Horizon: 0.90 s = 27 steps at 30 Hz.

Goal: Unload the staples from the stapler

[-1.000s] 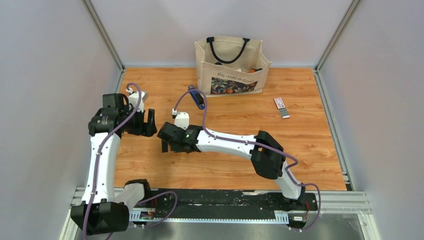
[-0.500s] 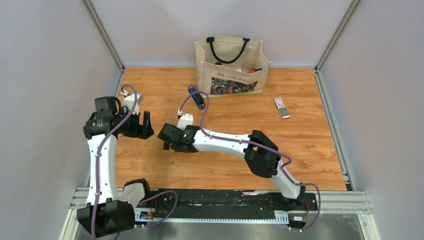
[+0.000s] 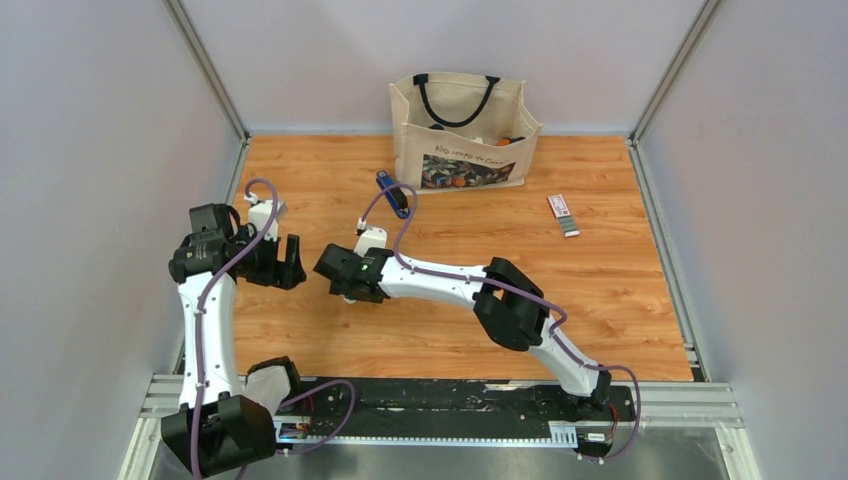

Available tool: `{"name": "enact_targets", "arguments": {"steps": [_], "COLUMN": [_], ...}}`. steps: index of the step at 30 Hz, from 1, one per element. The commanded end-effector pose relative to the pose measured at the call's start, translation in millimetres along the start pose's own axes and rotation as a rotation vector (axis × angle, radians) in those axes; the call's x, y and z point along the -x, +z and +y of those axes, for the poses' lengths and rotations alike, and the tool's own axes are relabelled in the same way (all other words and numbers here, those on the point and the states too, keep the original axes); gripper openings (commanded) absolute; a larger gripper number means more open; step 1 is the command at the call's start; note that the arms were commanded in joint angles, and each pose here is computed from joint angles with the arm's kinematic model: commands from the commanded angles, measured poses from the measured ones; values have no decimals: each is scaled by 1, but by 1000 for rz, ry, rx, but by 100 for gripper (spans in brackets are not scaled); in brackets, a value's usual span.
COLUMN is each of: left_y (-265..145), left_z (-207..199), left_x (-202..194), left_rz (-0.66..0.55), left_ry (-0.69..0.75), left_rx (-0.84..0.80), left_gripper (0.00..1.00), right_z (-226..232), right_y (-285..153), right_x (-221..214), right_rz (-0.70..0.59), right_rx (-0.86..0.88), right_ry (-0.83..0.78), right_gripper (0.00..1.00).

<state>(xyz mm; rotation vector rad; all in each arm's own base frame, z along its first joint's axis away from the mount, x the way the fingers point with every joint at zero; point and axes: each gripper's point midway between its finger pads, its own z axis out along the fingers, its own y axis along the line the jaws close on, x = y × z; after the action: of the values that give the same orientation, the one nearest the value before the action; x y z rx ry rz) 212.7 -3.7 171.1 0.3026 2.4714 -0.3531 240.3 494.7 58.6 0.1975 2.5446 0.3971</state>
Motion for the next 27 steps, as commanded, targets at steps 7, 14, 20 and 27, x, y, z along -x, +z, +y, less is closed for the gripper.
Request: {"name": "enact_targets", "arguments": {"steps": [7,14,20,27], "left_y": [-1,-2,-2,-6], "left_z": [-3,-1,-11,-15], "left_x": [1,1,-7,-9], "left_rz": [-27,-32,0,6], "left_ry": [70,92,135,175], "left_rx": [-28,-13,-87,-105], "left_gripper": [88,88,88,88], "right_z": [11,3,-6,-2], "right_y": [-2,-10,-9,-8], "right_x": [20,20,11,22], "right_rz": [-38,-28,18,-8], "right_rx": [28,22,-32,-13], "right_ry": [50,14,-47,-45], "right_gripper": [46,49,56,52]}}
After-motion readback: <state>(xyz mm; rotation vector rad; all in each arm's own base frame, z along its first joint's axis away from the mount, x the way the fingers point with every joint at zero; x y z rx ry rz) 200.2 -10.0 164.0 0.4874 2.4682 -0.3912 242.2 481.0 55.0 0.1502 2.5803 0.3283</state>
